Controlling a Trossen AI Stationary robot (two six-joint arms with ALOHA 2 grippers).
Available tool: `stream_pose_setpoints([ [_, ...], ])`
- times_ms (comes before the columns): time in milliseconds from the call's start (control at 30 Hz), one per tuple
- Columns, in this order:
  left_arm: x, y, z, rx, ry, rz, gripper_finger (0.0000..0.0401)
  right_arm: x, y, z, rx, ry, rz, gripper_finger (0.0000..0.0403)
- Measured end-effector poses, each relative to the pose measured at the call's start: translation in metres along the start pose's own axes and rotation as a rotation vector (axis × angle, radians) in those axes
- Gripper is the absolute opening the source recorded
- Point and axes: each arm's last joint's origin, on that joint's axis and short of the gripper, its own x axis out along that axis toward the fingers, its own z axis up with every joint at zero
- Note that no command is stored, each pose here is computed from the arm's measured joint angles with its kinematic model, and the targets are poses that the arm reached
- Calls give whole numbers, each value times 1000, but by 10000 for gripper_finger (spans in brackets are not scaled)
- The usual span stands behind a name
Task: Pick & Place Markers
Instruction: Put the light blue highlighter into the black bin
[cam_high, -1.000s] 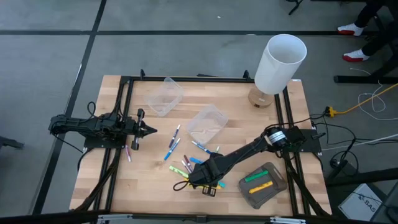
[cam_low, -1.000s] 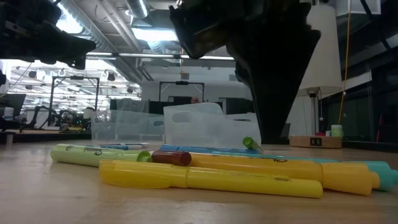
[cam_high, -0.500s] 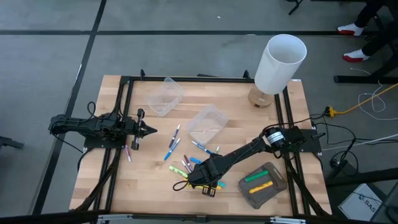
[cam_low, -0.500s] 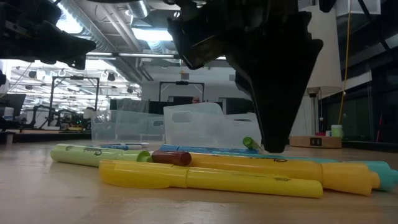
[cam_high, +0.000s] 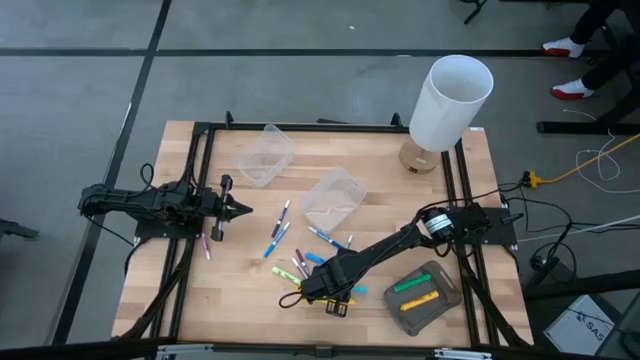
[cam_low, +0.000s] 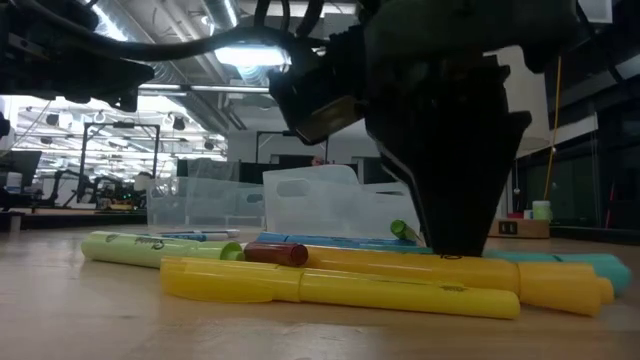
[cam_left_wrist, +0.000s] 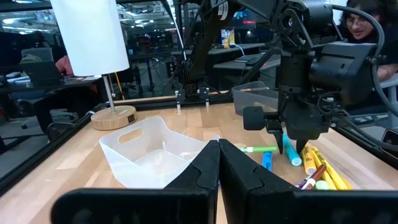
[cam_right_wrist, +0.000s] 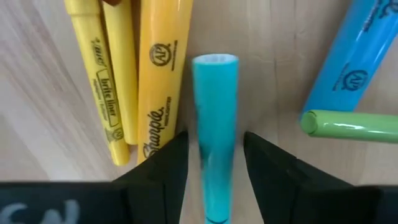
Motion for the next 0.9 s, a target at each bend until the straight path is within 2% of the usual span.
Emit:
stream_pose_setpoints([
  [333, 0, 0, 0, 0, 0, 0, 4, 1, 0, 0, -6, 1, -2, 145],
  [600, 0, 0, 0, 0, 0, 0, 4, 1, 0, 0, -6, 1, -9, 67],
  [900, 0, 0, 0, 0, 0, 0, 4, 1, 0, 0, -6, 1, -7, 64],
])
